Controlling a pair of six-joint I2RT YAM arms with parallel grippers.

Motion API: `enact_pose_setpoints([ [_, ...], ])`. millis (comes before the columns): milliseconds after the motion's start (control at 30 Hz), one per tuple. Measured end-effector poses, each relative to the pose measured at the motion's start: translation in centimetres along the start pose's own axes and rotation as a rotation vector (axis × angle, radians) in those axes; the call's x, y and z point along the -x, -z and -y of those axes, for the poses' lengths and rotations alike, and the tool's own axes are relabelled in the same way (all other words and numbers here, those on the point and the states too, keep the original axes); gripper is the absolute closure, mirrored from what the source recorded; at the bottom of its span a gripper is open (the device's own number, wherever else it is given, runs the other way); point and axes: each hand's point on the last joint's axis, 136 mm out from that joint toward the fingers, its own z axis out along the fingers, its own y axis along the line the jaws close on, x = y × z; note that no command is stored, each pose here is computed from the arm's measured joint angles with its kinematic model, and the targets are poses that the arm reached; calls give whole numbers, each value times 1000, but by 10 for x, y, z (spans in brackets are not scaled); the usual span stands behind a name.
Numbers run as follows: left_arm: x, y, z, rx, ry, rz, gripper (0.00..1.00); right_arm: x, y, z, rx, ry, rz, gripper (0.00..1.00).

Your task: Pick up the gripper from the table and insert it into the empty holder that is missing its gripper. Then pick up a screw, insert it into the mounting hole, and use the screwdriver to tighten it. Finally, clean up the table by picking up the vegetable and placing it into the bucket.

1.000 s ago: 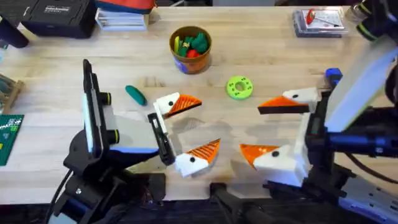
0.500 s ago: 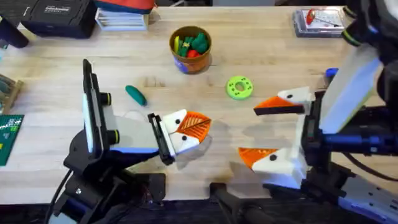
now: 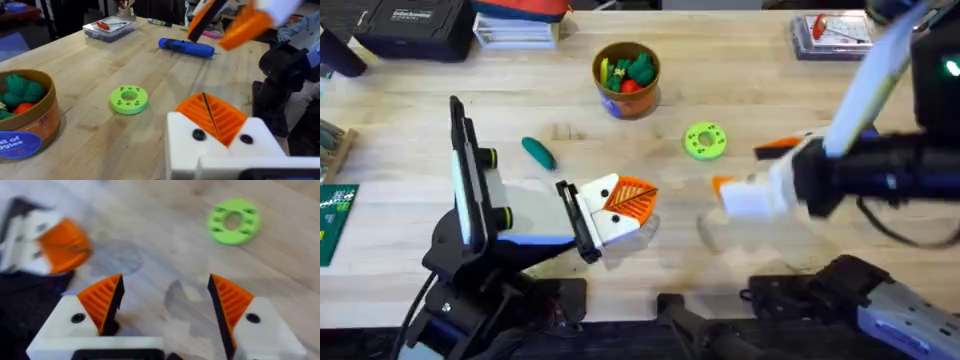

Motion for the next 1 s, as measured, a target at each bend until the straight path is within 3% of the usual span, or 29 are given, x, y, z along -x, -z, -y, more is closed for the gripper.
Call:
enact_pose_setpoints([
  [300, 0, 0, -1, 3, 0, 0, 994, 28, 5, 145, -291, -249, -83, 8],
  [433, 0, 0, -1, 3, 0, 0, 994, 25, 15, 215, -369, -324, -129, 8],
  [633, 0, 0, -1, 3, 0, 0, 994, -22, 30, 293, -492, -405, -283, 9],
  [767, 0, 0, -1, 3, 1, -1, 994, -52, 44, 318, -538, -421, -358, 9],
  [1000, 0, 0, -1, 3, 1, -1, 994, -83, 61, 357, -600, -456, -377, 8],
])
